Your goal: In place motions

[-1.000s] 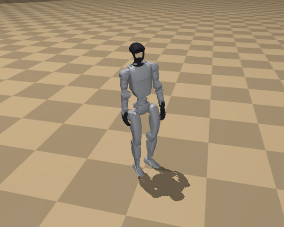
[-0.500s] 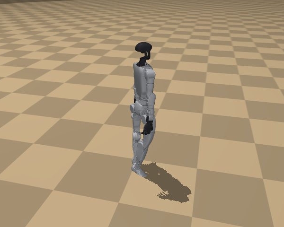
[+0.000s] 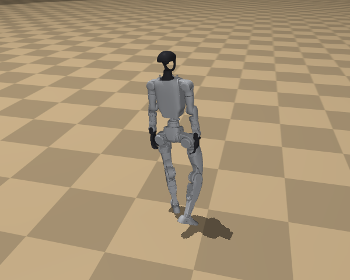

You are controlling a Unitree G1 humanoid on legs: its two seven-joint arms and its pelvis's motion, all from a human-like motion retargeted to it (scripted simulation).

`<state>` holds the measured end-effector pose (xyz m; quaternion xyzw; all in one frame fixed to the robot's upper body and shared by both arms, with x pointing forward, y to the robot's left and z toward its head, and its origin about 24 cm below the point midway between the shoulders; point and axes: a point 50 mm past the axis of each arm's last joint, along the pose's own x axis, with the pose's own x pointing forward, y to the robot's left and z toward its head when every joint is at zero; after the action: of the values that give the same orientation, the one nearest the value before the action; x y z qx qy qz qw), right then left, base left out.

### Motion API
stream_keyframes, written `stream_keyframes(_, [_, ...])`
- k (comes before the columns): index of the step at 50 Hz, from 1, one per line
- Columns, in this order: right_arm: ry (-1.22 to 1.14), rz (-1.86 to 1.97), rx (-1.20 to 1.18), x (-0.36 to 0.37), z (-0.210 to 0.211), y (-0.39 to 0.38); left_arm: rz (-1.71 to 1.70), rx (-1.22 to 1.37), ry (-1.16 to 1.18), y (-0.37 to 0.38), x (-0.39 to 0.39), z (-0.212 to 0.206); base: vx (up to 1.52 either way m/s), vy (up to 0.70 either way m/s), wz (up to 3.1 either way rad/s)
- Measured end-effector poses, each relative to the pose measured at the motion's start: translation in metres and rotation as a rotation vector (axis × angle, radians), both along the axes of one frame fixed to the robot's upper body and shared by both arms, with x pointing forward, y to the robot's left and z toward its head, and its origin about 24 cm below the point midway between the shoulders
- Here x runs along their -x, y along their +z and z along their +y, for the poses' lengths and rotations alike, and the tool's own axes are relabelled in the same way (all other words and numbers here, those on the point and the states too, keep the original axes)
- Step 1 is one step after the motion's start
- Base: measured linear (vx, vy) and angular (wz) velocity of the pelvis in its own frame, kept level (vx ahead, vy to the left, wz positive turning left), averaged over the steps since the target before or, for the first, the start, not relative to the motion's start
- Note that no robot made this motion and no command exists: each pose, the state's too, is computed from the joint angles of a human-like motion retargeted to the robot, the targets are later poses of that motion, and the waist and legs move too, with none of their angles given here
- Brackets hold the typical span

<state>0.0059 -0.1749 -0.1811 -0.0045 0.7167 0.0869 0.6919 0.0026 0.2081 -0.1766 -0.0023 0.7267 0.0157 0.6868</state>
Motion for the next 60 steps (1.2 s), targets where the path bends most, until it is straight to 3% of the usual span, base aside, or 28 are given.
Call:
stream_keyframes(10, [0.028, -0.007, 0.035, -0.012, -0.011, 0.001, -0.077, -0.009, 0.026, 0.003, -0.030, 0.010, 0.09, -0.36, 2.44])
stream_keyframes(19, [0.002, 0.056, 0.004, 0.005, -0.004, 0.001, 0.081, 0.021, 0.024, 0.001, 0.016, -0.001, 0.16, -0.10, 1.02])
stream_keyframes(25, [0.074, -0.033, 0.016, -0.017, 0.002, 0.000, 0.154, 0.080, 0.156, 0.002, 0.050, -0.024, -0.08, -0.03, 0.41])
stream_keyframes(30, [0.073, -0.092, 0.020, -0.023, 0.004, 0.000, 0.223, 0.136, 0.092, 0.004, 0.058, -0.032, -0.06, 0.05, 0.48])
stream_keyframes(60, [0.060, 0.116, 0.091, 0.024, -0.011, 0.002, 0.061, 0.166, 0.025, -0.003, 0.014, -0.038, -0.12, 0.06, 0.08])
